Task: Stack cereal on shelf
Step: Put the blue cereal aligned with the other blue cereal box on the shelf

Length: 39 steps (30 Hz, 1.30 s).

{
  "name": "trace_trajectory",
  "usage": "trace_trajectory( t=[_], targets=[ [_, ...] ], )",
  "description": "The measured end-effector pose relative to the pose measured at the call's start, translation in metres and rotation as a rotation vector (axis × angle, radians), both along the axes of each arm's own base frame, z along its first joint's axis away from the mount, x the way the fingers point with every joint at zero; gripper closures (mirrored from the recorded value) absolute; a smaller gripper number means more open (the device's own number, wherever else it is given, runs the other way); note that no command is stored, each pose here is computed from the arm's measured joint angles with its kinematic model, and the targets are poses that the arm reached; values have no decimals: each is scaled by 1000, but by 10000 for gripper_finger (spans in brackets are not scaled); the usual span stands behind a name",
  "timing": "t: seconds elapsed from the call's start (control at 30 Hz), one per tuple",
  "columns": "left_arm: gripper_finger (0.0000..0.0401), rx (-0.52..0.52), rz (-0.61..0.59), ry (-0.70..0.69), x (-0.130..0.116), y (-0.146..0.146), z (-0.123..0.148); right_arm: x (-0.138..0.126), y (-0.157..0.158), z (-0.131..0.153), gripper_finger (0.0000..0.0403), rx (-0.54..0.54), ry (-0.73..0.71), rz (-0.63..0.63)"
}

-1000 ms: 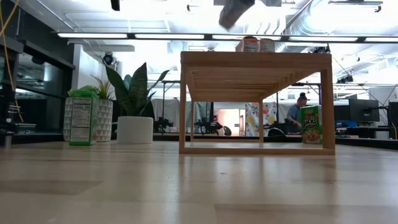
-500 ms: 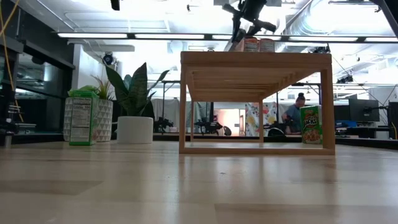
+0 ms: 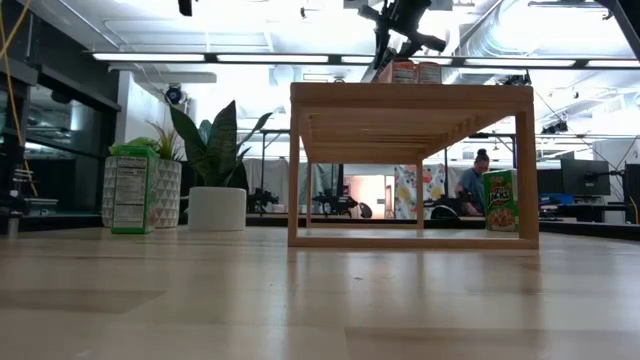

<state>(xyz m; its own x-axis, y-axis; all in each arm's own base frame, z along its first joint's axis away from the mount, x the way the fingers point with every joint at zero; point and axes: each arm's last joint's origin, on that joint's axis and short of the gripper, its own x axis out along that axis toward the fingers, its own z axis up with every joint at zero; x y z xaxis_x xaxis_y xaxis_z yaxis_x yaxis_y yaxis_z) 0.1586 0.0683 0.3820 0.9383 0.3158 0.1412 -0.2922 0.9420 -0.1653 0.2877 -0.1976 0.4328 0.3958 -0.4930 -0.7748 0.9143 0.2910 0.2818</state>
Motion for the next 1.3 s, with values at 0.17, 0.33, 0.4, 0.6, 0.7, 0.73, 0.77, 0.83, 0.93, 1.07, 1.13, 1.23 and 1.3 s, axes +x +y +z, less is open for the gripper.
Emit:
trace_trajectory(
  t=[0.17, 0.33, 0.4, 0.6, 0.7, 0.73, 0.77, 0.83, 0.93, 1.07, 1.13, 1.23, 1.3],
  targets=[
    [219, -57, 40, 100, 23, 14, -5, 0, 0, 0, 256, 3, 3, 17],
    [219, -20, 48, 248, 52, 31, -2, -1, 1, -1, 256, 10, 19, 18],
    [219, 5, 50, 287, 63, 36, -1, -2, 1, -2, 256, 15, 28, 20],
    [219, 40, 45, 352, 94, 52, -4, -4, 2, -3, 256, 20, 57, 25],
    [219, 32, 43, 372, 106, 57, -8, -4, 1, -3, 256, 22, 60, 22],
    [219, 29, 42, 378, 109, 59, -10, -5, 2, -4, 256, 26, 65, 22],
    [219, 23, 41, 391, 112, 60, -13, -5, 2, -4, 256, 29, 71, 22],
    [219, 13, 39, 414, 117, 63, -20, -6, 2, -5, 256, 40, 85, 21],
    [219, 6, 37, 430, 120, 64, -24, -6, 3, -8, 256, 60, 105, 25],
    [219, 1, 36, 440, 121, 65, -26, -6, 3, -8, 256, 60, 104, 25],
    [219, 4, 37, 434, 121, 65, -25, -7, 3, -8, 256, 63, 109, 25],
    [219, 2, 37, 437, 121, 65, -26, -7, 4, -9, 256, 72, 110, 17],
    [219, 3, 38, 435, 121, 65, -25, -7, 4, -9, 256, 82, 107, 9]
  ],
)
